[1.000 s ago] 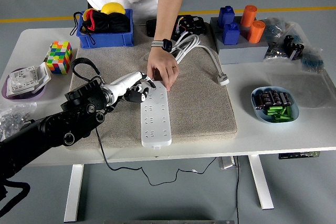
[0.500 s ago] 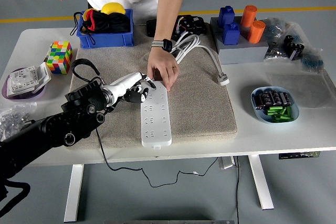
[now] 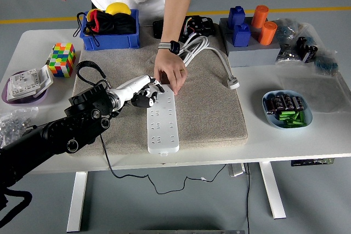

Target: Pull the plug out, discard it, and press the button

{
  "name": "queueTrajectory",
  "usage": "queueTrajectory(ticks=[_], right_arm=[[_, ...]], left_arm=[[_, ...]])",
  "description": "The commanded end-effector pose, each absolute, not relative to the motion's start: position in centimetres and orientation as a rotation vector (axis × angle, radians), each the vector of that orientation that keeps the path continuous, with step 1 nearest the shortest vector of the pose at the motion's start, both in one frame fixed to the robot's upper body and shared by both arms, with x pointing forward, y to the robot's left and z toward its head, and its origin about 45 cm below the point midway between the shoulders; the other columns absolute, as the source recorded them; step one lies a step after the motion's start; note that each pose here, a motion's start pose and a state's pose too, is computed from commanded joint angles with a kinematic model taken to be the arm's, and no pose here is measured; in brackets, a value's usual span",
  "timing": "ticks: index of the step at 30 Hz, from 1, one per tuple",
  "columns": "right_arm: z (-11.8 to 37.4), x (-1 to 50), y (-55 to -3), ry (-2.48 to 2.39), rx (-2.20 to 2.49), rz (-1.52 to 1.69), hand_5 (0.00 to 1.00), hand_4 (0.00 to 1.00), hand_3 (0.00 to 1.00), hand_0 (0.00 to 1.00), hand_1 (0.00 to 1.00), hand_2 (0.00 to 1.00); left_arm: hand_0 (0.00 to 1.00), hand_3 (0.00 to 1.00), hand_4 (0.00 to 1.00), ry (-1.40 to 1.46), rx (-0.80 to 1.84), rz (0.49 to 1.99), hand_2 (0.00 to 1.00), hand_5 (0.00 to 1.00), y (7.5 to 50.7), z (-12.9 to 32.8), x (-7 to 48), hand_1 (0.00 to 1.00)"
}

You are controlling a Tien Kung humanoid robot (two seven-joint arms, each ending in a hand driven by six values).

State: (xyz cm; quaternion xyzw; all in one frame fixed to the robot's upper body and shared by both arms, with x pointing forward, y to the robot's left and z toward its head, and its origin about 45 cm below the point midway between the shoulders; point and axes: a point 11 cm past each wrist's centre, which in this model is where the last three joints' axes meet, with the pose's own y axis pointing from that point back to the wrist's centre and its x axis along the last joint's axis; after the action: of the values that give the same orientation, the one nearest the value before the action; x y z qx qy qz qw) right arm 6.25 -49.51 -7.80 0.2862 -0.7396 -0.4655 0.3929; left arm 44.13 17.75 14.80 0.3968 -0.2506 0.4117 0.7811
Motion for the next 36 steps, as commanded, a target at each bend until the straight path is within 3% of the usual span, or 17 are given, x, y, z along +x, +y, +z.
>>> queueTrajectory(ticks=[11,12,17,18,23,24,29,30,35,36], right_arm=[[-7.9,6.2,-49.3,-1.877,0.728,-1.186,0.507,0.659,0.618,0.753,0.663,0.651],[-7.9,6.2,-49.3,-1.876,0.728,-1.187,0.507,0.659,0.618,0.753,0.663,0.651],[-7.9,6.0,-49.3,-1.876,0.723,-1.191,0.507,0.659,0.618,0.753,0.663,0.651],[-7.9,5.9,-49.3,-1.876,0.722,-1.191,0.507,0.659,0.619,0.753,0.663,0.651],[-8.0,6.1,-49.2,-1.875,0.728,-1.191,0.507,0.659,0.619,0.753,0.663,0.651],[-8.0,6.2,-49.2,-1.879,0.733,-1.190,0.507,0.659,0.619,0.753,0.663,0.651],[-7.9,6.3,-49.2,-1.881,0.734,-1.189,0.507,0.659,0.619,0.753,0.663,0.651],[-7.9,6.3,-49.2,-1.880,0.733,-1.190,0.507,0.659,0.619,0.753,0.663,0.651],[-7.9,6.2,-49.3,-1.879,0.730,-1.192,0.507,0.659,0.619,0.753,0.663,0.651],[-7.9,6.3,-49.3,-1.880,0.730,-1.191,0.507,0.659,0.618,0.753,0.663,0.650]], left_arm=[[0.058,0.643,0.202,-0.554,0.728,0.983,0.043,0.002,18.1,17.7,44.2,0.002],[0.129,0.665,0.361,-0.556,0.717,0.995,0.173,0.002,18.3,18.0,44.2,0.060],[0.129,0.665,0.361,-0.557,0.665,1.084,0.173,0.002,20.4,19.4,43.9,0.060],[0.256,0.709,0.685,-0.553,0.658,1.107,0.437,0.002,21.0,19.6,43.9,0.325],[0.256,0.709,0.685,-0.548,0.600,1.221,0.437,0.002,23.7,21.1,43.8,0.325],[0.616,0.770,0.774,-0.552,0.581,1.263,0.622,0.123,24.8,21.8,43.7,0.638],[0.616,0.770,0.774,-0.546,0.562,1.347,0.622,0.123,27.6,22.6,43.5,0.638],[0.798,0.788,0.789,-0.542,0.561,1.365,0.737,0.244,28.3,22.7,43.4,0.797],[0.798,0.788,0.789,-0.514,0.563,1.467,0.737,0.244,32.0,22.6,42.8,0.797],[0.844,0.817,0.787,-0.507,0.570,1.483,0.789,0.309,32.7,22.4,42.6,0.859]])
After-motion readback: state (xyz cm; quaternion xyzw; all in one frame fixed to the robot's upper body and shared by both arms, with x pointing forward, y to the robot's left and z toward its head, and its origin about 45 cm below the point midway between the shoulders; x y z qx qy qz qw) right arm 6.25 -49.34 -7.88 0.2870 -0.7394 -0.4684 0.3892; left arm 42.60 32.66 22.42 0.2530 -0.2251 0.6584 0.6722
